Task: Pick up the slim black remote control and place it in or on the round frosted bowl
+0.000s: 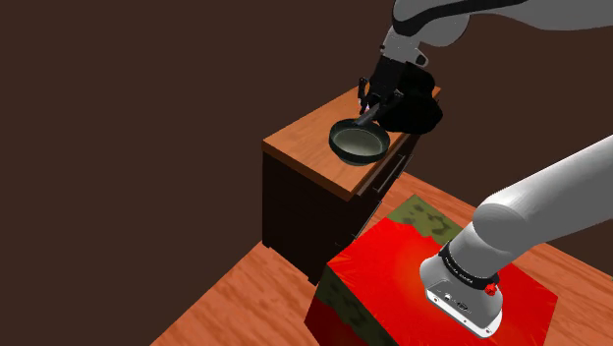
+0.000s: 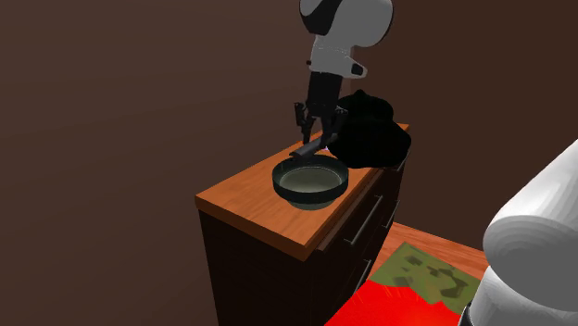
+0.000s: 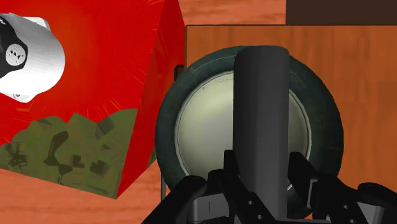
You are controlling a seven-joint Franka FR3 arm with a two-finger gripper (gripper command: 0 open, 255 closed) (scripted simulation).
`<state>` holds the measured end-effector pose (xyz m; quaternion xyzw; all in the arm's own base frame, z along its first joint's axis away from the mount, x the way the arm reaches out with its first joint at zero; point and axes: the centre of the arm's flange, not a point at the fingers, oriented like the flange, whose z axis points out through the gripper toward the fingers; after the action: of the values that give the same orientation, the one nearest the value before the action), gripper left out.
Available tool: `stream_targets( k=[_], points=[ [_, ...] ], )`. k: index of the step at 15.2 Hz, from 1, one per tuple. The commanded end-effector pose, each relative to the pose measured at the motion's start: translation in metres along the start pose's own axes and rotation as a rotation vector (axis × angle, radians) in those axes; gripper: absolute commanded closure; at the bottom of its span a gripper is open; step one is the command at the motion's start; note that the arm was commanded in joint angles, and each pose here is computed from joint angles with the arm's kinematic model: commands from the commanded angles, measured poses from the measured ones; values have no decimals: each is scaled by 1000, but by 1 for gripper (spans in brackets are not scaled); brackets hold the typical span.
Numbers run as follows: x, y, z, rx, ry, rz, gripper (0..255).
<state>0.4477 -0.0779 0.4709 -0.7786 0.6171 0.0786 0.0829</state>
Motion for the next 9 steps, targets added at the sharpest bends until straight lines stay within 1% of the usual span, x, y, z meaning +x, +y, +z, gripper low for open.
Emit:
stream_targets(
  k=[1, 9],
  points=[
    [-9, 11, 10, 0, 0, 0, 255],
    [1, 13, 51, 0, 0, 0, 255]
  ],
)
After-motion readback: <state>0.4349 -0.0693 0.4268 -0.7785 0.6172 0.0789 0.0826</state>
